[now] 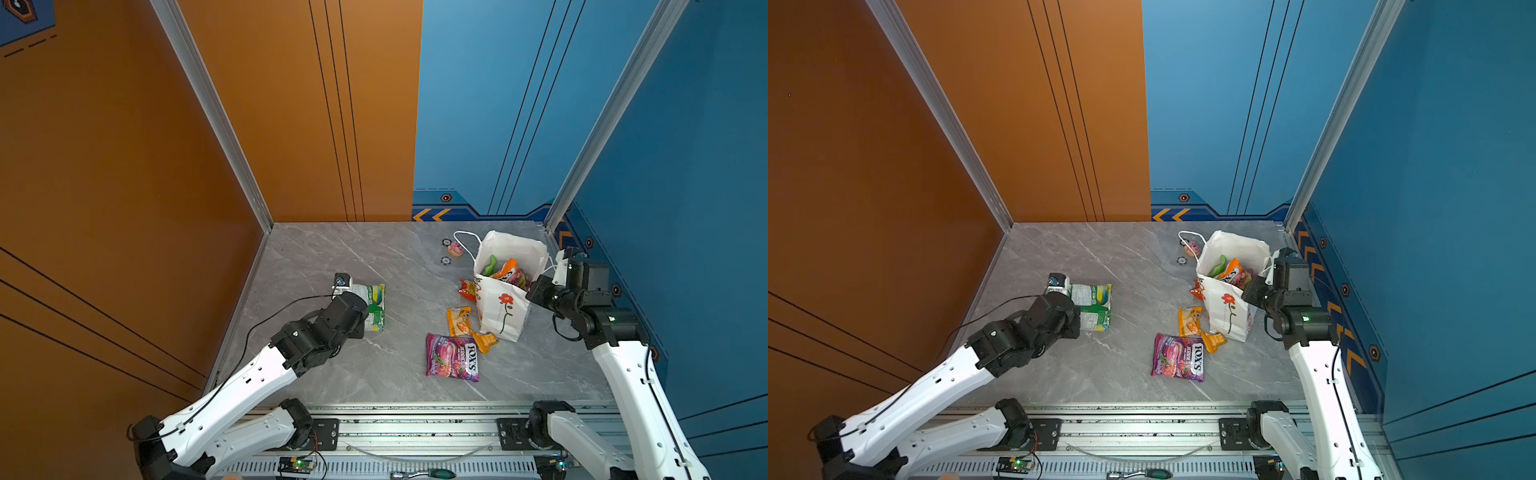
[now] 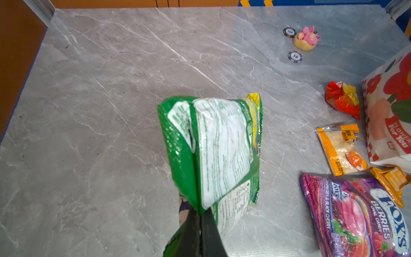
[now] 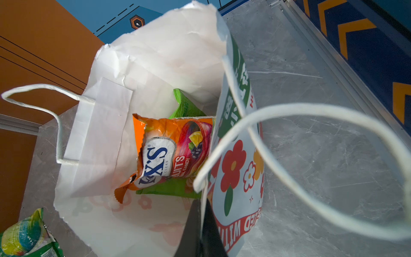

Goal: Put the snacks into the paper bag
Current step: 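Carry the green chip bag with the left gripper over the paper bag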

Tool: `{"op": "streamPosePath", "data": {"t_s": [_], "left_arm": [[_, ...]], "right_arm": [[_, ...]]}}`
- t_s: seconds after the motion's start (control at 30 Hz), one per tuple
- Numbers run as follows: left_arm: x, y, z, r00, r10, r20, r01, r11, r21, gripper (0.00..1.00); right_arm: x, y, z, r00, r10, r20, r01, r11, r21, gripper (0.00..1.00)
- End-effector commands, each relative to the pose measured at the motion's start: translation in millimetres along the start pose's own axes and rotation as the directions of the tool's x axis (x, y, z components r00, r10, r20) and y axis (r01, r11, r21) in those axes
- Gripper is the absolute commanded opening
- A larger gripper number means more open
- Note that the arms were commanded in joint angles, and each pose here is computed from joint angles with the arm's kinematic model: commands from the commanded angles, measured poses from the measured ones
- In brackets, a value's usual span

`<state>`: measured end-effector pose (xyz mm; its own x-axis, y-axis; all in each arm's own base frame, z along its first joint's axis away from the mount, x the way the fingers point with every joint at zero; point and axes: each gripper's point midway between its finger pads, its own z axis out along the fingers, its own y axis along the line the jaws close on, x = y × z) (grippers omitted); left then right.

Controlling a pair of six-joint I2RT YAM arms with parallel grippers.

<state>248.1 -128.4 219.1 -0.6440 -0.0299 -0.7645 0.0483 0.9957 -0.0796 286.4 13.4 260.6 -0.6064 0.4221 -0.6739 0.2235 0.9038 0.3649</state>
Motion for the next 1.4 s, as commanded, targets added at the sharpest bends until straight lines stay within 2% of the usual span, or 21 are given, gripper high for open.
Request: {"op": "streamPosePath", "data": {"t_s": [0.0, 0.23, 0.6, 0.77, 0.93, 1.37], "left_arm": [[-32, 5, -16, 0.995, -0.032, 0.097, 0.032, 0.999, 0.008, 0.00], [-64, 4, -12, 0.977, -0.149, 0.150, 0.138, 0.987, 0.082, 0.00], [-121, -40, -21, 0.968, -0.169, 0.188, 0.126, 0.967, 0.222, 0.00], [-146, -81, -27, 0.975, -0.123, 0.185, 0.060, 0.947, 0.316, 0.00], [-166, -119, -33, 0.978, -0.058, 0.198, -0.017, 0.934, 0.357, 0.00], [-187, -221, -62, 0.964, 0.064, 0.259, -0.188, 0.852, 0.488, 0.00]], "right_arm": [[-8, 9, -7, 0.999, -0.023, 0.027, 0.023, 0.999, -0.029, 0.00], [-6, 12, -5, 0.999, -0.024, 0.026, 0.025, 0.999, -0.038, 0.00], [-7, 12, -7, 0.999, -0.029, 0.029, 0.030, 0.999, -0.040, 0.00], [-11, 14, -10, 0.999, -0.034, 0.038, 0.035, 0.999, -0.038, 0.00], [-10, 13, -12, 0.999, -0.036, 0.040, 0.038, 0.999, -0.037, 0.00], [-11, 14, -12, 0.998, -0.039, 0.040, 0.041, 0.998, -0.039, 0.00]]}}
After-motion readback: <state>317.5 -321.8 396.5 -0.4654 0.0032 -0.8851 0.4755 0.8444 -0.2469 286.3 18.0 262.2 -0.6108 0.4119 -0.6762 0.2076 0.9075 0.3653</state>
